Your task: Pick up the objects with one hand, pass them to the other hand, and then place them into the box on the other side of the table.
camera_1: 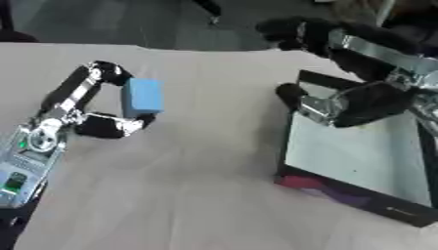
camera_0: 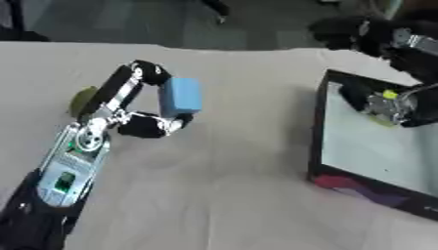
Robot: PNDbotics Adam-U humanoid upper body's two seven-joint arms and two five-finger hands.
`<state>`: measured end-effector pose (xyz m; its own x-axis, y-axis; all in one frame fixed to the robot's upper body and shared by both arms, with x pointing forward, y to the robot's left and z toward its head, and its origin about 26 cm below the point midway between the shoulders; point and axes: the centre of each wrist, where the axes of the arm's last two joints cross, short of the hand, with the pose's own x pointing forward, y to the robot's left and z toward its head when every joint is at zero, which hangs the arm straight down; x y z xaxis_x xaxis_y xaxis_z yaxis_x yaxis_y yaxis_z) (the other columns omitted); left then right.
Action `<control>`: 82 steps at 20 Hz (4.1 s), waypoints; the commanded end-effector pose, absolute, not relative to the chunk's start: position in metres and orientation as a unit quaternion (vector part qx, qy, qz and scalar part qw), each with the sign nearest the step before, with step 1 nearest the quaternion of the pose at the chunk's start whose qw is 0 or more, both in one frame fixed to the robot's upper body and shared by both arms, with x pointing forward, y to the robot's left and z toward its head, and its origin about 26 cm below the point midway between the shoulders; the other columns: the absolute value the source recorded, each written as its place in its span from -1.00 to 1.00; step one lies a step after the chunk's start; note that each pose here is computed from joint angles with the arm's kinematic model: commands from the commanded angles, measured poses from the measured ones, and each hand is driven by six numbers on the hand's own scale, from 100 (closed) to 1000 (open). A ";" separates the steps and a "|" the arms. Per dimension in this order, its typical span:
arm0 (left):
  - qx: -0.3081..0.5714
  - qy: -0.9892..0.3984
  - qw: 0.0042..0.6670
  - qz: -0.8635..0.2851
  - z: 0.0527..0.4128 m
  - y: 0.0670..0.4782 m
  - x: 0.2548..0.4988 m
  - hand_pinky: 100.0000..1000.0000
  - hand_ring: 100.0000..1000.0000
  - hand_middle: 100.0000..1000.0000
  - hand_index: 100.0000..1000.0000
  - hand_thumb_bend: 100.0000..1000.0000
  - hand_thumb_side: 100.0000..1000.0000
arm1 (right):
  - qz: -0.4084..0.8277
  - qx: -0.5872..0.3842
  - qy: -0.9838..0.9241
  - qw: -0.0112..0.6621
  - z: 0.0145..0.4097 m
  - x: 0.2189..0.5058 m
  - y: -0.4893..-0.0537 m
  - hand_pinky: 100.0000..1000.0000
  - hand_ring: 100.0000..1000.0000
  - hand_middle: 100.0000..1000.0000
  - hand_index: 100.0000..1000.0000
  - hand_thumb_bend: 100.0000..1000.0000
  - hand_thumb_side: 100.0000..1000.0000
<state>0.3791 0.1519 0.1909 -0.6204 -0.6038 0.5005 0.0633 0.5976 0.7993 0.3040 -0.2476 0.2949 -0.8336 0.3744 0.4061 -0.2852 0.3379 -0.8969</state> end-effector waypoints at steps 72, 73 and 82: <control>0.060 -0.884 0.238 -0.399 0.217 0.031 0.342 0.39 -0.04 -0.43 -0.19 -1.00 -0.68 | 0.614 -0.140 -0.732 0.261 0.298 0.312 -0.220 0.84 1.00 0.70 0.79 -0.64 -0.45; 0.060 -0.884 0.237 -0.398 0.217 0.031 0.342 0.39 -0.04 -0.43 -0.19 -1.00 -0.68 | 0.616 -0.140 -0.730 0.260 0.298 0.312 -0.220 0.84 1.00 0.70 0.79 -0.64 -0.45; 0.067 -0.882 0.243 -0.399 0.215 0.029 0.343 0.38 -0.05 -0.44 -0.19 -1.00 -0.67 | 0.626 -0.118 -0.724 0.265 0.298 0.310 -0.221 0.85 1.00 0.76 0.86 -0.51 -0.30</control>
<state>0.3458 0.0344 0.2071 -0.8594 -0.3263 0.3937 0.0856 0.6672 0.7399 0.3132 -0.2194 0.2888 -0.8240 0.5064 0.2542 -0.1803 0.1911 -0.9649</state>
